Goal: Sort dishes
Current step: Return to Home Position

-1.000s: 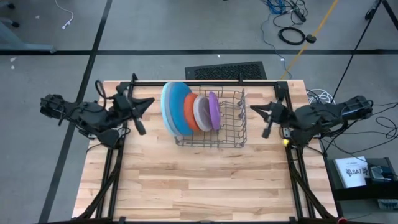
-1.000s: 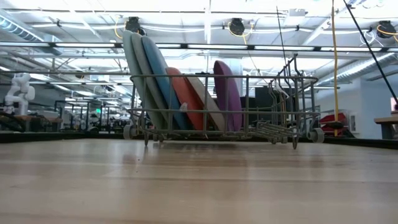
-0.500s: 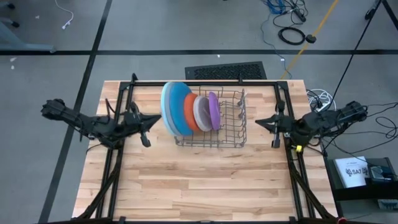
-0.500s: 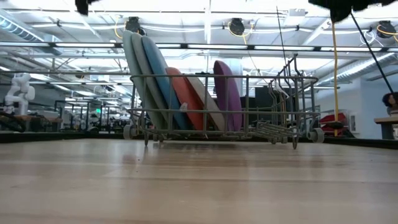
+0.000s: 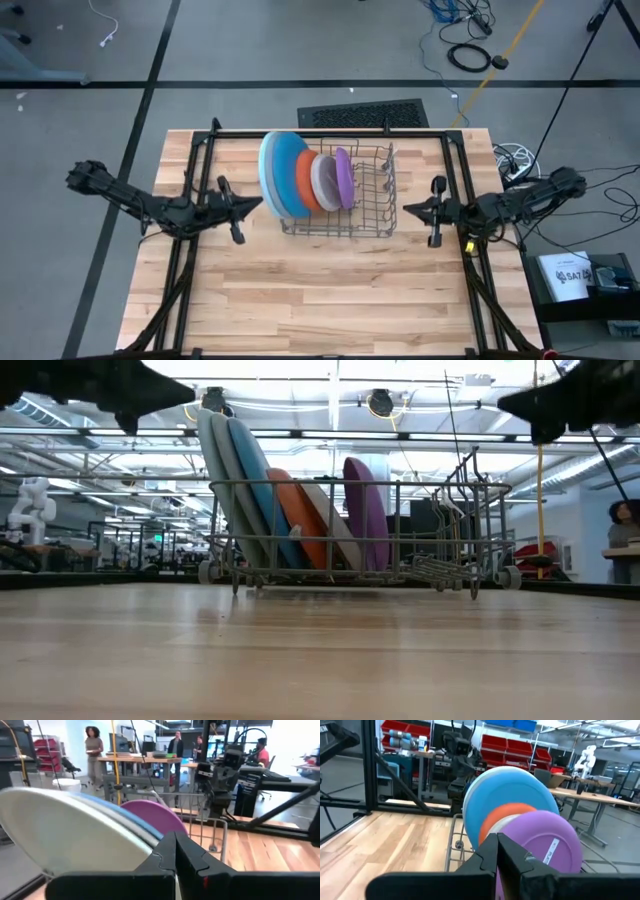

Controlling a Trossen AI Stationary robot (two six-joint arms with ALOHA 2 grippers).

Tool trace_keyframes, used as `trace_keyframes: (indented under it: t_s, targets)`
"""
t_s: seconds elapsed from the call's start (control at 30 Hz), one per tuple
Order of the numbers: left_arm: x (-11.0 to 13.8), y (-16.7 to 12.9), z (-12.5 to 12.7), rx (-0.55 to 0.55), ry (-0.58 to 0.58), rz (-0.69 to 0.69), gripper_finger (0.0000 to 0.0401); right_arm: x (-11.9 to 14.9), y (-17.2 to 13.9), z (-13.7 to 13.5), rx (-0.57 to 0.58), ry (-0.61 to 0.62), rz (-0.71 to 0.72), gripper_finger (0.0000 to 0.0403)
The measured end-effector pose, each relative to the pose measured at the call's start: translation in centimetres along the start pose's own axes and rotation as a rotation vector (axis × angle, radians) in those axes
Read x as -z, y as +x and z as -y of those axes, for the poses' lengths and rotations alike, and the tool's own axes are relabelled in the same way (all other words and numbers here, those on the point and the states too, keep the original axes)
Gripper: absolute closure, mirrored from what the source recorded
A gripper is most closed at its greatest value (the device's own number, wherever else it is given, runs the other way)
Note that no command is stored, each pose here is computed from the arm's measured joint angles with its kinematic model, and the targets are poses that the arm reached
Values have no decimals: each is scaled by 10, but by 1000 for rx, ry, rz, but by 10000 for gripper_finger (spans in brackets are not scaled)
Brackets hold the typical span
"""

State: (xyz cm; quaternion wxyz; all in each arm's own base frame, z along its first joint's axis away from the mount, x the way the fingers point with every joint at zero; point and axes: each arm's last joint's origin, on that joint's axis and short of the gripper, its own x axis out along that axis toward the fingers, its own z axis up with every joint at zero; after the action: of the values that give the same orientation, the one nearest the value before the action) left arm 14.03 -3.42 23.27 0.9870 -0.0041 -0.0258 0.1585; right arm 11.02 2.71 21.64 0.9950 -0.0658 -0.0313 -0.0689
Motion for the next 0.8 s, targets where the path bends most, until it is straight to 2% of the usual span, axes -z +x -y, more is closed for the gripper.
trace_keyframes:
  t_s: [0.2,0.4,0.47,0.57,0.8]
  targets:
    - [19,-5,-5,54,20,22,401,19,-7,0,-24,-8,14,403]
    - [44,-10,-16,131,-18,95,401,30,-13,1,-49,13,43,403]
    - [53,-10,-19,139,-12,74,401,35,-15,1,-52,27,27,403]
    - [58,-8,-21,137,-9,22,401,43,-18,1,-57,47,-6,403]
    - [59,-6,-24,176,30,16,401,41,-20,3,-48,35,10,403]
